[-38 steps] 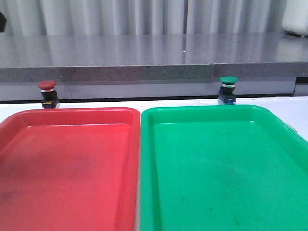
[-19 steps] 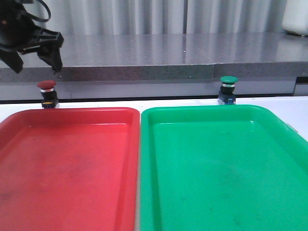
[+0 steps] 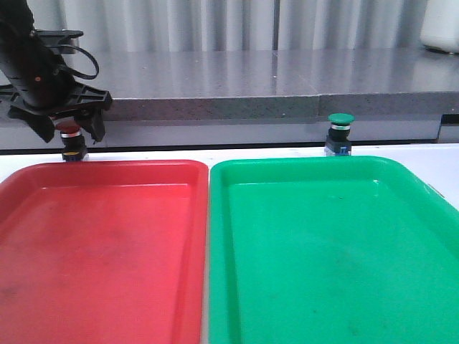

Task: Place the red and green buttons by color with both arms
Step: 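Lower the left gripper over the red-capped button and grasp it, then carry the red button into the red tray and release it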

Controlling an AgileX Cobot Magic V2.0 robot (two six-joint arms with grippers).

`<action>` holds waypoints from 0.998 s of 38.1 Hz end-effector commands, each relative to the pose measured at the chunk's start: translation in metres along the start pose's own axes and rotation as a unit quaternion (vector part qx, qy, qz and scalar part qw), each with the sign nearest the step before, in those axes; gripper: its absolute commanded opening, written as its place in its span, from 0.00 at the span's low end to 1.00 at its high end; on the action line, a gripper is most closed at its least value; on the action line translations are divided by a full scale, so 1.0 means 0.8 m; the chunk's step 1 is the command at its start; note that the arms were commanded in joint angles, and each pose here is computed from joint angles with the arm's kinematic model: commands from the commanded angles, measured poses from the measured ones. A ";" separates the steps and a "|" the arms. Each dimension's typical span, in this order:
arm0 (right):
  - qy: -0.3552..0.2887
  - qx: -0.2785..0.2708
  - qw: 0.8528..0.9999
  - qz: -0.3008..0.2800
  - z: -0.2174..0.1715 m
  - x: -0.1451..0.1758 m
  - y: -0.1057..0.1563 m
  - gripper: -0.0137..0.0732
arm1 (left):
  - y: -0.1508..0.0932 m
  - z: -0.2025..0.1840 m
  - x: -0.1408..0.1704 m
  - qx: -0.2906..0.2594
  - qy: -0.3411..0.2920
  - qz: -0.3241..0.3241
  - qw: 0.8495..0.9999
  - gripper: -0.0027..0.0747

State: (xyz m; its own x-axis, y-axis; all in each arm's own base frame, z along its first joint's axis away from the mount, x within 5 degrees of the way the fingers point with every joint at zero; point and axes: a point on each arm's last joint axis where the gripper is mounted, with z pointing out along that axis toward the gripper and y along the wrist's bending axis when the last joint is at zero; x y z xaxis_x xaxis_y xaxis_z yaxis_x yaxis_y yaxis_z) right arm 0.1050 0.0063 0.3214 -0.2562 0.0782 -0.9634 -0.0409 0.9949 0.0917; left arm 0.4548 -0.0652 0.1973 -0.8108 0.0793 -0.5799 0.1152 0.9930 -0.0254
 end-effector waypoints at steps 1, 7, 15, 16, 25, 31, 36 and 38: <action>-0.054 0.000 0.999 0.002 -0.004 -0.024 0.001 0.90 | -0.004 -0.037 -0.031 0.004 -0.072 -0.001 0.997 0.55; -0.054 0.000 0.999 0.002 -0.004 -0.024 0.001 0.90 | 0.000 -0.037 -0.031 0.001 -0.070 -0.004 0.998 0.32; -0.054 0.000 0.999 0.002 -0.004 -0.024 0.001 0.90 | 0.007 -0.061 -0.038 -0.002 -0.080 -0.008 0.997 0.13; -0.054 0.000 0.999 0.002 -0.004 -0.024 0.001 0.90 | 0.007 -0.069 -0.040 -0.003 -0.086 -0.007 0.996 0.13; -0.054 0.000 0.999 0.002 -0.004 -0.024 0.001 0.90 | -0.007 -0.140 -0.023 0.007 -0.131 0.004 0.991 0.13; -0.054 0.000 0.999 0.002 -0.004 -0.024 0.001 0.90 | -0.037 -0.174 0.036 0.034 -0.151 0.027 0.988 0.13; -0.054 0.000 0.999 0.002 -0.004 -0.024 0.001 0.90 | -0.067 -0.193 0.104 0.077 -0.124 0.032 0.989 0.13; -0.054 0.000 0.999 0.002 -0.004 -0.024 0.001 0.90 | -0.077 -0.188 0.127 0.088 -0.107 0.043 0.989 0.13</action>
State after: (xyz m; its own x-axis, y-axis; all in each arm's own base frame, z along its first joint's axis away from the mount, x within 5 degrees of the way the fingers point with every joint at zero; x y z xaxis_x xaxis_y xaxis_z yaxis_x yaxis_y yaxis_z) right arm 0.1050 0.0063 0.3214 -0.2562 0.0782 -0.9634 -0.0409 0.9949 0.0917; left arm 0.2903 -0.0973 0.2495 -0.7250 0.1532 -0.6714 0.2679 0.9609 -0.0701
